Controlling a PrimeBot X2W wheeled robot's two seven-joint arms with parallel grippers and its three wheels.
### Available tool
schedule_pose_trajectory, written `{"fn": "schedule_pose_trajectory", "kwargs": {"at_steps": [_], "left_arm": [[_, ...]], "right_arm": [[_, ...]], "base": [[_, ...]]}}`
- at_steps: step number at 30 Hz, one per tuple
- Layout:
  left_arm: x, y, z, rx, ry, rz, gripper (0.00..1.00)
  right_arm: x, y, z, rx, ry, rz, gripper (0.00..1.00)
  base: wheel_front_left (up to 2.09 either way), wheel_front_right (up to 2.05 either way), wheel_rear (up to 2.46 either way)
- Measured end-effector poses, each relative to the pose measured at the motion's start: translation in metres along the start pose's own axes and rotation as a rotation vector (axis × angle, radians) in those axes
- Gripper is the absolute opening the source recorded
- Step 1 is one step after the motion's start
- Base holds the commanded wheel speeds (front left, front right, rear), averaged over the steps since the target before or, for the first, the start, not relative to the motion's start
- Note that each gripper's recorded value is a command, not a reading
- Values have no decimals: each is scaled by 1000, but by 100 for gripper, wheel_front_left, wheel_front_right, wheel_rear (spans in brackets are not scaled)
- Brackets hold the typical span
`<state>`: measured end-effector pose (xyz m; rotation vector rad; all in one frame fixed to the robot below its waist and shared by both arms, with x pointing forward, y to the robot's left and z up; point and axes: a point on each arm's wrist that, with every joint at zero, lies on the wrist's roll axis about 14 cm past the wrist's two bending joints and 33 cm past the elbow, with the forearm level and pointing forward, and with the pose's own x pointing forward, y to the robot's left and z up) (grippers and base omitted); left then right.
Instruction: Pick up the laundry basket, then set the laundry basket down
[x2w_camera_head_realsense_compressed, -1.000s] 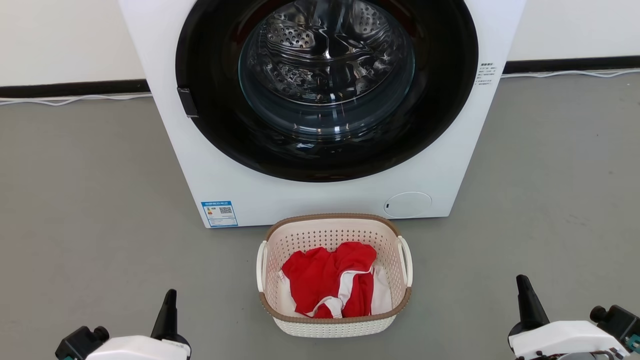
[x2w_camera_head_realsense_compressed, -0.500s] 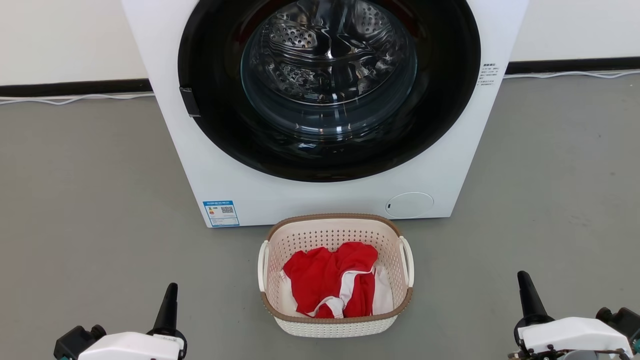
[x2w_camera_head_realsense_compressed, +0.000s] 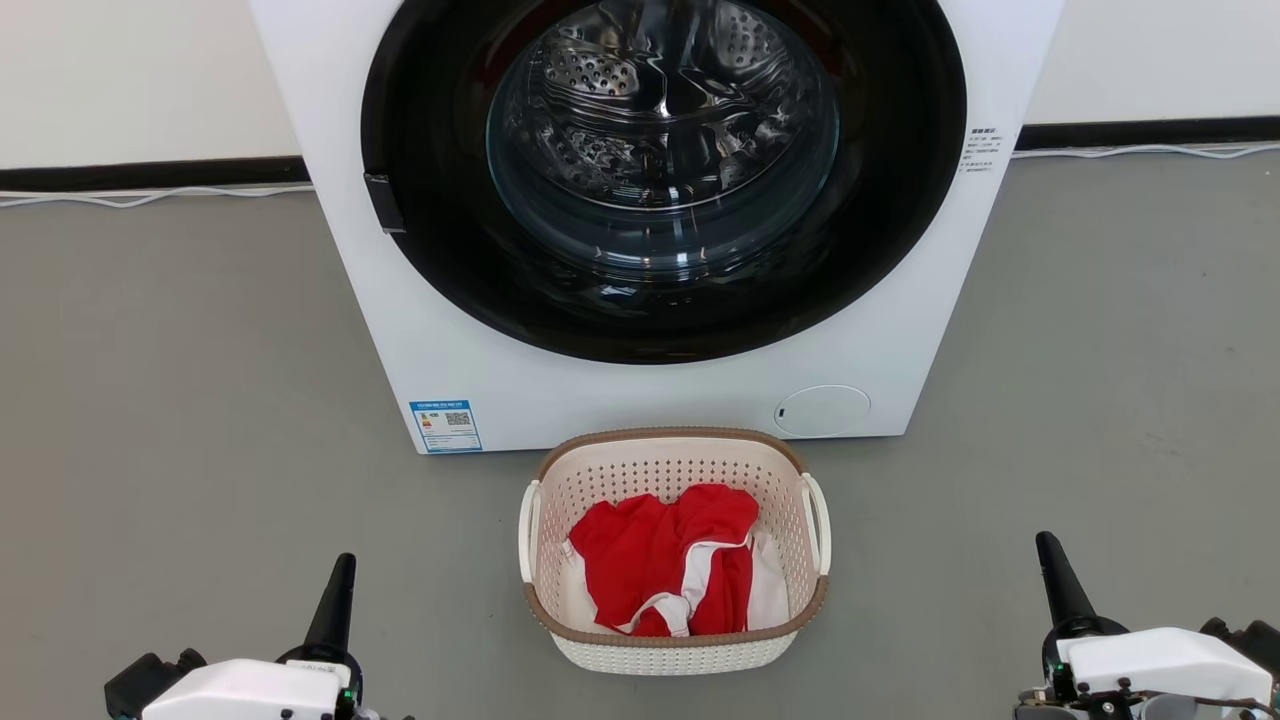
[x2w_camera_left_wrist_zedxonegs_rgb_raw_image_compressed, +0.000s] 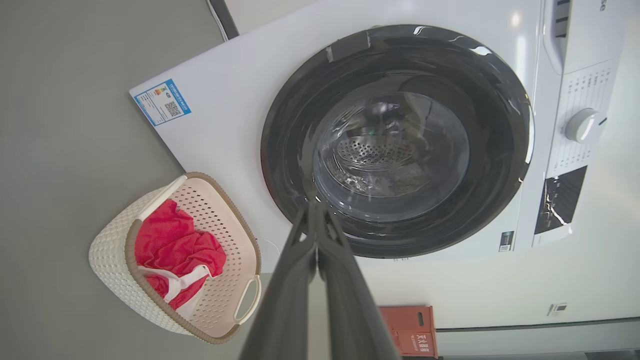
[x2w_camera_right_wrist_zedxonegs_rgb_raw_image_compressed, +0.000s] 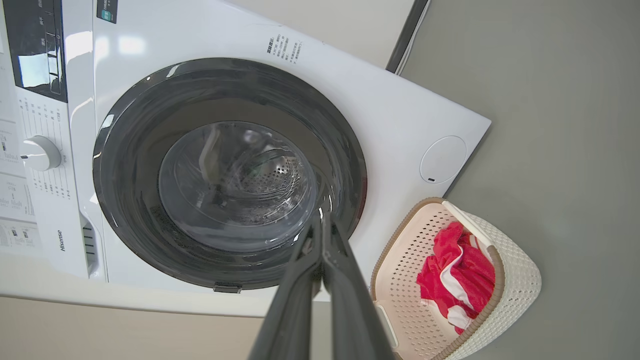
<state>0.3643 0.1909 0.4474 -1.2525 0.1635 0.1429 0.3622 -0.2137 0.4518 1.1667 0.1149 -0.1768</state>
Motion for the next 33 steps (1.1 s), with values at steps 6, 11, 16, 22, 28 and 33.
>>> {"fn": "schedule_pose_trajectory", "kwargs": {"at_steps": [6,11,16,22,28,33], "left_arm": [[1,-5,1,-60,5,-15,0],[3,-12,3,-111,6,-40,0],[3,-17,4,-171,8,-60,0],[3,-20,4,-231,19,-74,0],[3,-25,5,-290,25,-92,0],[3,-28,7,-320,22,-108,0]], "right_arm": [[1,3,0,79,7,10,0],[2,7,0,141,11,22,0],[2,13,0,222,16,43,0],[3,17,0,296,23,58,0],[4,22,1,370,30,77,0],[5,26,2,408,32,93,0]], "base": [[0,0,0],[0,0,0],[0,0,0],[0,0,0],[0,0,0],[0,0,0]]}}
